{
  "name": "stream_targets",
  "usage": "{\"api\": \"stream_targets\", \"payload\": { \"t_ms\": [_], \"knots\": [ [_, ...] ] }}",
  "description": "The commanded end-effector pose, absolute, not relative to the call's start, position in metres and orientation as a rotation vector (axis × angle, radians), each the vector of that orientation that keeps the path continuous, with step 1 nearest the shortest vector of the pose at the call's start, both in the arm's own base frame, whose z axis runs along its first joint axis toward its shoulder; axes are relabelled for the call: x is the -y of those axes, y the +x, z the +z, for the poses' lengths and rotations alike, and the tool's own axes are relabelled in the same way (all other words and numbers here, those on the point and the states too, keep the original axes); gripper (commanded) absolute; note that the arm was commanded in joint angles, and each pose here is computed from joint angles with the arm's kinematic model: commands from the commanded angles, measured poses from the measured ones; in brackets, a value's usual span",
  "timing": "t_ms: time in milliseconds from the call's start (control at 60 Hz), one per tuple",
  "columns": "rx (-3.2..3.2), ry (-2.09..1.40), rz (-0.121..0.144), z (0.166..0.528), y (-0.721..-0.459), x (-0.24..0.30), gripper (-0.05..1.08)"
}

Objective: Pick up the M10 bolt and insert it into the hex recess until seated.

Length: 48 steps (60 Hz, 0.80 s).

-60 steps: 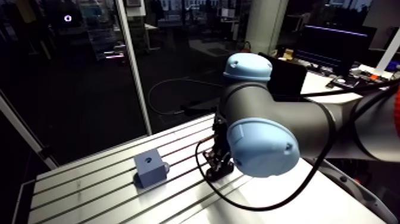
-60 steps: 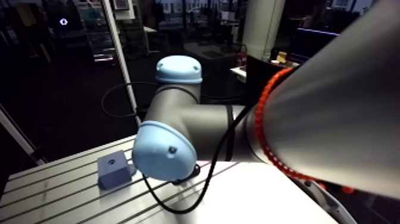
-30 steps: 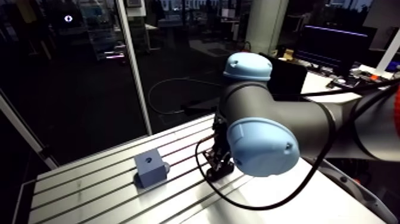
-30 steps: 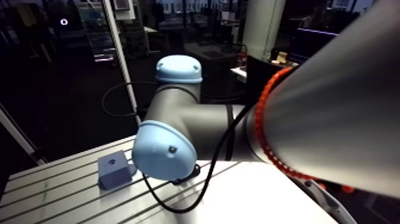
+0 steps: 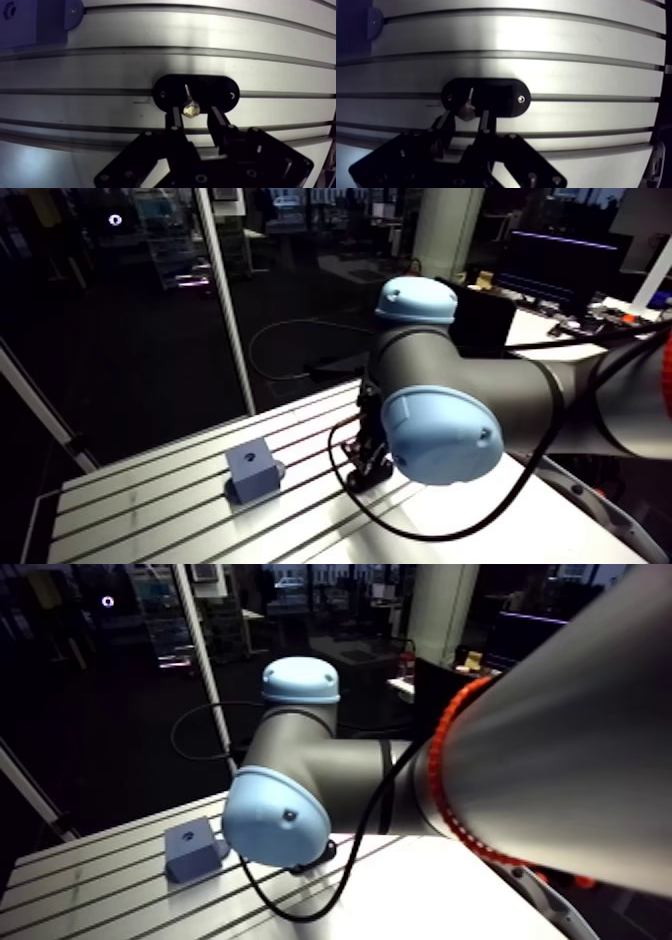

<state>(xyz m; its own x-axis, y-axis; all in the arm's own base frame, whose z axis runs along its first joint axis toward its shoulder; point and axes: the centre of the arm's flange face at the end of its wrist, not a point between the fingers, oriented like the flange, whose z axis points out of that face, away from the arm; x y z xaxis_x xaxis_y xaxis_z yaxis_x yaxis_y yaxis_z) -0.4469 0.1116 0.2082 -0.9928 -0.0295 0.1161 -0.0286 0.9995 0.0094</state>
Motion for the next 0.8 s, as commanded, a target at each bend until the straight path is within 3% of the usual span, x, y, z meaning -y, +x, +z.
{"api": "stream_targets", "payload": {
  "t_ms": [17, 800],
  "knots": [
    [3.026, 0.043, -0.01, 0.2075, -0.4468, -0.1114, 0.61],
    [3.031, 0.04, -0.005, 0.2053, -0.4445, -0.1093, 0.64]
  ]
}}
